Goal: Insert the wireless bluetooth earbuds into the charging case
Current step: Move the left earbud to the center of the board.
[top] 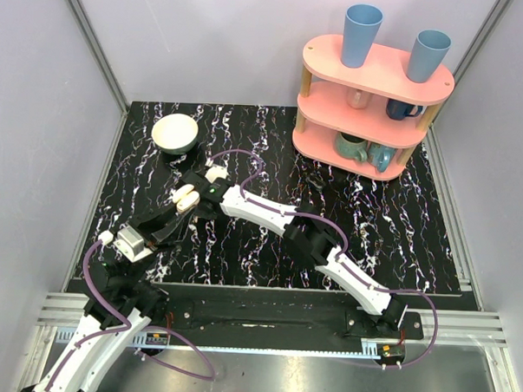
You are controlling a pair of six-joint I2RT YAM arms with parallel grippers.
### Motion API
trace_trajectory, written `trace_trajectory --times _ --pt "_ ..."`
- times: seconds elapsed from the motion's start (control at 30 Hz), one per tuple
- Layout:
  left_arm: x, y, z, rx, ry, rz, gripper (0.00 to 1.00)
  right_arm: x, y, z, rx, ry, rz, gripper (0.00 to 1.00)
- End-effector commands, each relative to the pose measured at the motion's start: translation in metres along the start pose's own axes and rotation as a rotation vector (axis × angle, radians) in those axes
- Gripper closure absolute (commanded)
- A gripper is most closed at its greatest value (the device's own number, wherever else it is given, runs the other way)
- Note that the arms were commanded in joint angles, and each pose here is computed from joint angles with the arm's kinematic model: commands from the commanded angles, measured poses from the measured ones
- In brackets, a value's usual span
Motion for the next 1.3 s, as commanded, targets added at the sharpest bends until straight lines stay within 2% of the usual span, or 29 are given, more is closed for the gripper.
trace_trajectory --times 0.0,0.43,0.57,1.07,1.27 --pt "0.005 -0.018 -0.040 -0.198 0.033 -0.043 1.00 -0.006 0.008 0.006 -0.008 -0.014 0.025 0.64" --pt "0.005 -0.017 -0.040 -0.198 0.034 -0.041 1.00 -0.009 0.006 0.002 -0.020 -0.042 0.034 0.72" --pt "0.005 -0.017 -0.040 -0.196 0.033 -0.043 1.00 -0.006 0.003 0.000 -0.022 -0.058 0.019 0.81" --pt "0.005 -0.017 -0.040 -0.196 0.036 -0.044 1.00 -0.011 -0.028 -0.020 -0.114 -0.218 -0.033 0.84" --pt "0.006 -0.017 -0.039 -0.192 0.038 -0.047 1.00 -0.041 -0.035 -0.021 -0.135 -0.311 0.018 0.85"
Point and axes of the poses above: each gripper's point midway between its finger pads, its own y axis out along the fingers, its own x axis along the line the jaws close on, z = x × y, the point moved 7 cm from there along -y, back along the fingers, and after that the axes turned 10 degrees about y, right-handed, at the moved point
